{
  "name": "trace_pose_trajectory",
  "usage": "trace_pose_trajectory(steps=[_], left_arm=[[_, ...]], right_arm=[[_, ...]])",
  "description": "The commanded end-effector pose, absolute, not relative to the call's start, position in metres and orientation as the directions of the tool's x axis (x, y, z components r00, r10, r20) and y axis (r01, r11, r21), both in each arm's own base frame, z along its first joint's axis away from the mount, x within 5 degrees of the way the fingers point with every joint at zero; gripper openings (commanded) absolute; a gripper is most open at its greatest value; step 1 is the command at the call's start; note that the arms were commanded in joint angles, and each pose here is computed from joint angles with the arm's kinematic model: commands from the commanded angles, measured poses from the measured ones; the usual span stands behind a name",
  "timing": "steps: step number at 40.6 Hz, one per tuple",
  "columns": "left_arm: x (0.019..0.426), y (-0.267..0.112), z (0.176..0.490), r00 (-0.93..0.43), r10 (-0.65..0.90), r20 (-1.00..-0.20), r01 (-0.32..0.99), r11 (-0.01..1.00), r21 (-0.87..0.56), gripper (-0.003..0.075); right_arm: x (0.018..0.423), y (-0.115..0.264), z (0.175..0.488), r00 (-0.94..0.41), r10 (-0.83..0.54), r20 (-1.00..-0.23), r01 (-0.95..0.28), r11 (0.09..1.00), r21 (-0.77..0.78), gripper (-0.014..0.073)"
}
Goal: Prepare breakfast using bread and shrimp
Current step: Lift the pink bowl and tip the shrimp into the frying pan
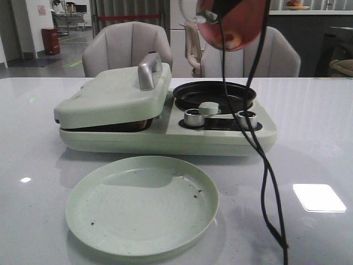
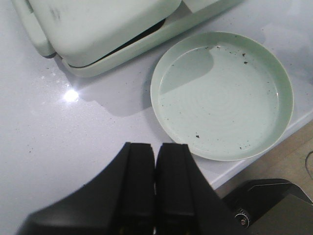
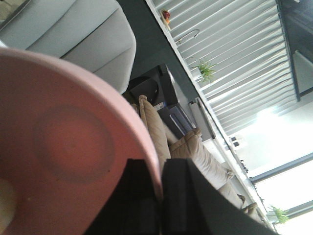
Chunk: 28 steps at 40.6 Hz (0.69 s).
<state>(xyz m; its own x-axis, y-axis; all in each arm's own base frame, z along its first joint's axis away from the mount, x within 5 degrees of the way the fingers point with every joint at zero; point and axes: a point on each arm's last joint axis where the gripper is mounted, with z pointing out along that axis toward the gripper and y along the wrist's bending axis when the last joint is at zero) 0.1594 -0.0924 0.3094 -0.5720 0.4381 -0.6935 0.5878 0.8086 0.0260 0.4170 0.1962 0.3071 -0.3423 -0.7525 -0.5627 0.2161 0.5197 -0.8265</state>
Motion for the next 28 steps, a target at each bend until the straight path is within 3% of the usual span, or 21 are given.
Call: trace_pose_trajectory(steps=[1, 28], left_arm=[[0.161, -0.095, 0.324, -0.513, 0.391, -0.764, 0.579, 0.815, 0.028, 0.0111], [0.161, -0.094, 0.324, -0.512, 0.392, -0.764, 0.579, 0.815, 0.03, 0.0111]], right_arm=[[0.407, 0.191, 0.354, -0.277, -0.76, -0.588, 0.394, 0.469, -0.791, 0.0043], [0.405, 0.19, 0.37, -0.294, -0.744, -0.6, 0.453, 0.444, -0.773, 0.0043]])
